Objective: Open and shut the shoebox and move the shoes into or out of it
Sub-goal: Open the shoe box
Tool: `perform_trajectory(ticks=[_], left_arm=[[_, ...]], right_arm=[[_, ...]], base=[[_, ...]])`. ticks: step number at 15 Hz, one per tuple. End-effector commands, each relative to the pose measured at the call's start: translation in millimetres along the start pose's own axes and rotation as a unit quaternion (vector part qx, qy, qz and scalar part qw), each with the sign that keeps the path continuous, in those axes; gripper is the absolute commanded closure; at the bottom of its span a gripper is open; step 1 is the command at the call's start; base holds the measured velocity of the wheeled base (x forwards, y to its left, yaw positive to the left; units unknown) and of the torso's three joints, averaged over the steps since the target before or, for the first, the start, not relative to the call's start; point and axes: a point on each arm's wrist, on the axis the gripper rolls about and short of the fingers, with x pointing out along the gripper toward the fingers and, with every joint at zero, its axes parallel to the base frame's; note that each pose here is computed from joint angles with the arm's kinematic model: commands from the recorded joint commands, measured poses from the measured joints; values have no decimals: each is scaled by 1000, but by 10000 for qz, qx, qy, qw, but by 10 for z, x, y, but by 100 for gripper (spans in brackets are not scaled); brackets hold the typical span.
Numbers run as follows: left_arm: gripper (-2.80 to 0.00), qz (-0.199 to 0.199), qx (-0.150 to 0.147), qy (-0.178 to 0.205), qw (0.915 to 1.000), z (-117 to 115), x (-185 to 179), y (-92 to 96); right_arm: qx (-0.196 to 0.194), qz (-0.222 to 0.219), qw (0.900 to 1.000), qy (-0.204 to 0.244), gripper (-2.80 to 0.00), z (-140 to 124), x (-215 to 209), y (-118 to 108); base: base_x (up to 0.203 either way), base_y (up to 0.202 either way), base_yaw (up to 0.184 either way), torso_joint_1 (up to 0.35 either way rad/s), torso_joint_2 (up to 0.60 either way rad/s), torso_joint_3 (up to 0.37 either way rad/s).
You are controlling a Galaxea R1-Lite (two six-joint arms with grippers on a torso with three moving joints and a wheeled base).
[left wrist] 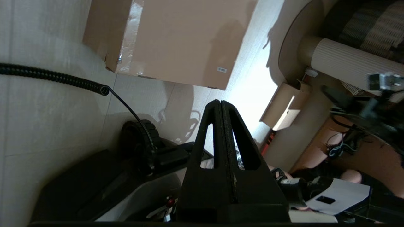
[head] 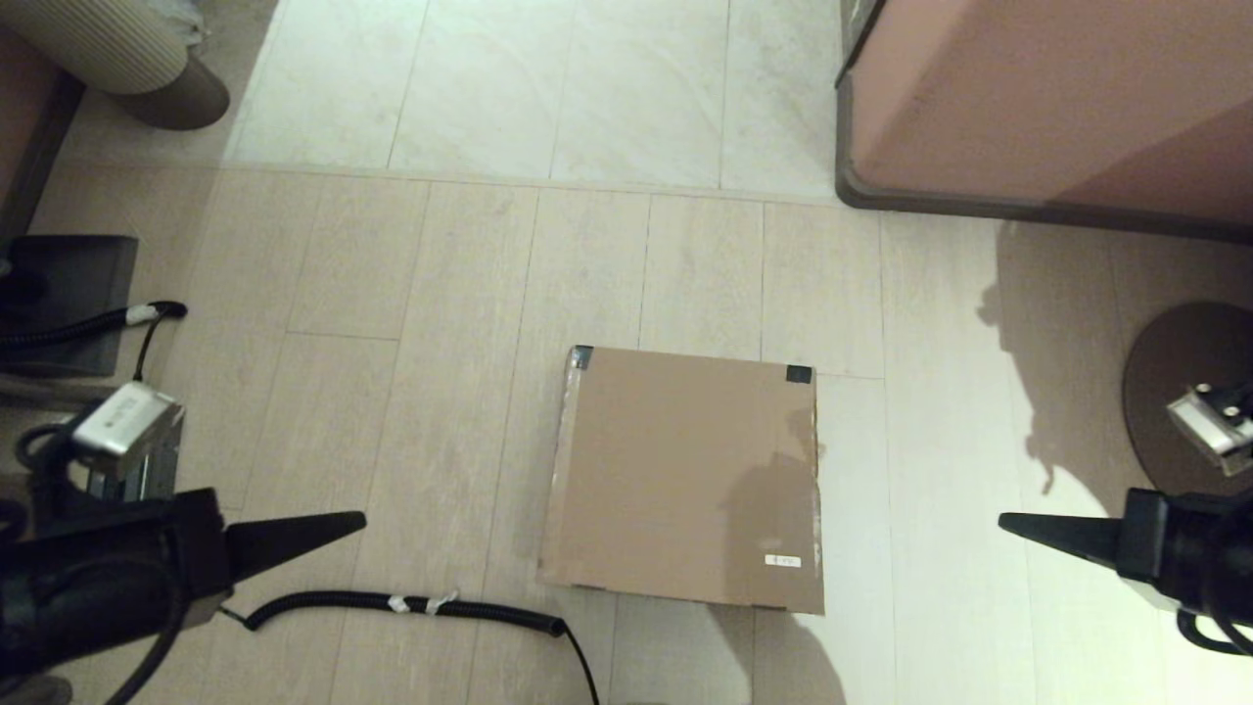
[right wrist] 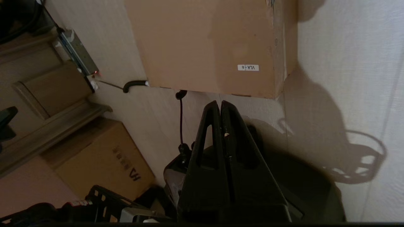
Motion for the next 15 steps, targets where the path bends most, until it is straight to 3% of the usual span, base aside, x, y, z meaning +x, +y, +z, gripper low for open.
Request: perform_trajectory(ticks=[1,4,6,10,12,15], left_arm=[[0,152,-350,472,9982,-13,412,312],[0,67,-353,609,9975,-85,752,538],[0,-12,-262,669,9974,-122,934,589],[0,52,73,651,9978,-242,1357,575],[0,21,165,546,9984,-194,1495,559],[0,-21,148,455,9989,-136,1556,535]], right_arm=[[286,-85,9986,434,0,-39,543,-379],[191,29,9994,286,0,-159,989,-743],[129,23,9998,176,0,-254,1213,-947],[-26,-26,10000,-58,0,-449,1538,-1270],[-83,-215,9997,24,0,-605,1643,-1417],[-389,-385,9984,144,0,-755,1808,-1405]], base=[[0,0,0,0,0,0],[0,0,0,0,0,0],[0,0,0,0,0,0],[0,0,0,0,0,0],[0,0,0,0,0,0],[0,0,0,0,0,0]])
